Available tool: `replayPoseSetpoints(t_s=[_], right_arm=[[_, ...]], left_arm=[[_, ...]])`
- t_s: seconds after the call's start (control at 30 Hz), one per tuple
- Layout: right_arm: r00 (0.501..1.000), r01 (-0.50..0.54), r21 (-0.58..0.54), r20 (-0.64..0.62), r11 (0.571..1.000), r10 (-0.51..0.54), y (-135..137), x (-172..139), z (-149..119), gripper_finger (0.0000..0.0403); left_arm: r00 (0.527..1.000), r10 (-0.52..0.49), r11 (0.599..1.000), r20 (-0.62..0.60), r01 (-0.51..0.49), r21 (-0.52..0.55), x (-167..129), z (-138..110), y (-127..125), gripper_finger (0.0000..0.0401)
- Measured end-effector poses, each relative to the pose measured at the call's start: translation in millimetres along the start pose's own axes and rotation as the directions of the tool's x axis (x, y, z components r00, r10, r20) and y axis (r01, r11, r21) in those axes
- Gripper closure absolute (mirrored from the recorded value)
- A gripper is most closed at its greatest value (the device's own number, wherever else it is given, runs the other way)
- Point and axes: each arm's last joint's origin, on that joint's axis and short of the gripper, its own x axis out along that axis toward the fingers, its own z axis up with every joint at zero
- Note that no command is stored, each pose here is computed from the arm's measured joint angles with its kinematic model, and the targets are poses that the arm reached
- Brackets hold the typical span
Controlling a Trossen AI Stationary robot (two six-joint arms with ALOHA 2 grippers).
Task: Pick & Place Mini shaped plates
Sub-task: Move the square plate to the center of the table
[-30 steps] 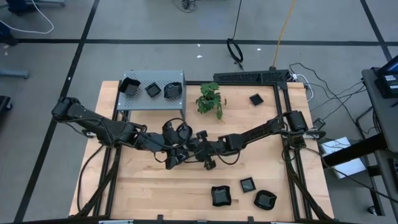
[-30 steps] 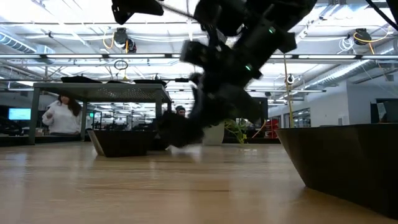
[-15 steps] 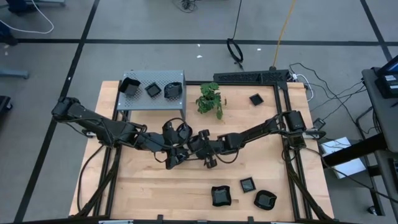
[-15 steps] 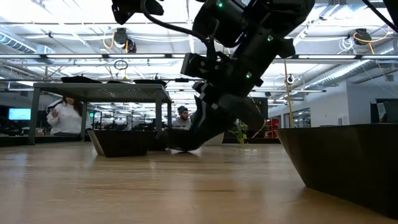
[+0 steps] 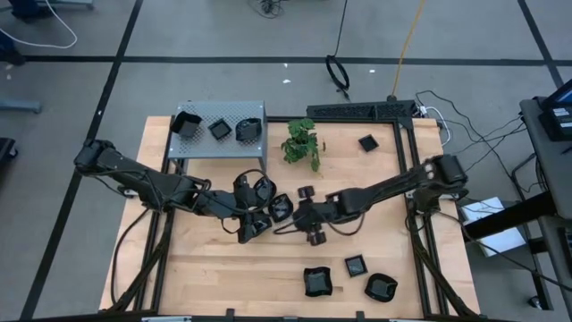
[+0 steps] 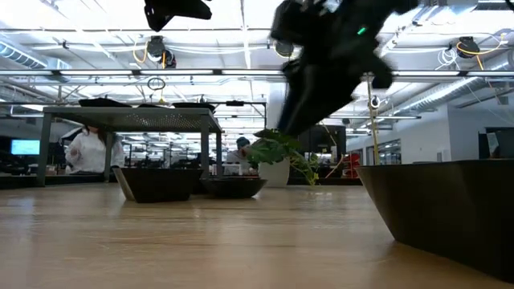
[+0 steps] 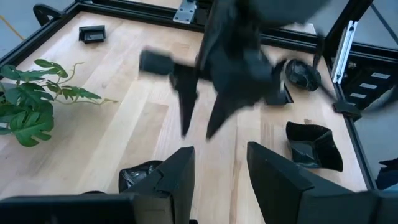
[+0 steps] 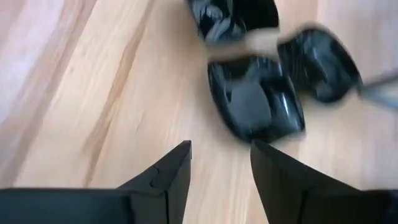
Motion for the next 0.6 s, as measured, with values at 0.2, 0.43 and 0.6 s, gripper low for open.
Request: replayPoseSetpoints(t_s=[0.2,0.43,0.6], right_arm=[[0.999,0.003,0.099,-0.05,0.995,0.002,-4,-40,-34,0.026],[0.942,0.333,0.263,-0.143,0.906,-0.304,-24,-59,-111,0.025],[0.862,0.499,0.487,-0.199,0.717,-0.465,-54,-58,-152,0.0237]], left_arm=[[1.0,0.0,1.0,0.0,0.0,0.0,0,0,0,0.0251],[1.0,0.0,1.0,0.0,0.0,0.002,0,0,0,0.0251],[1.0,0.0,1.0,0.0,0.0,0.002,0,0,0,0.0251]])
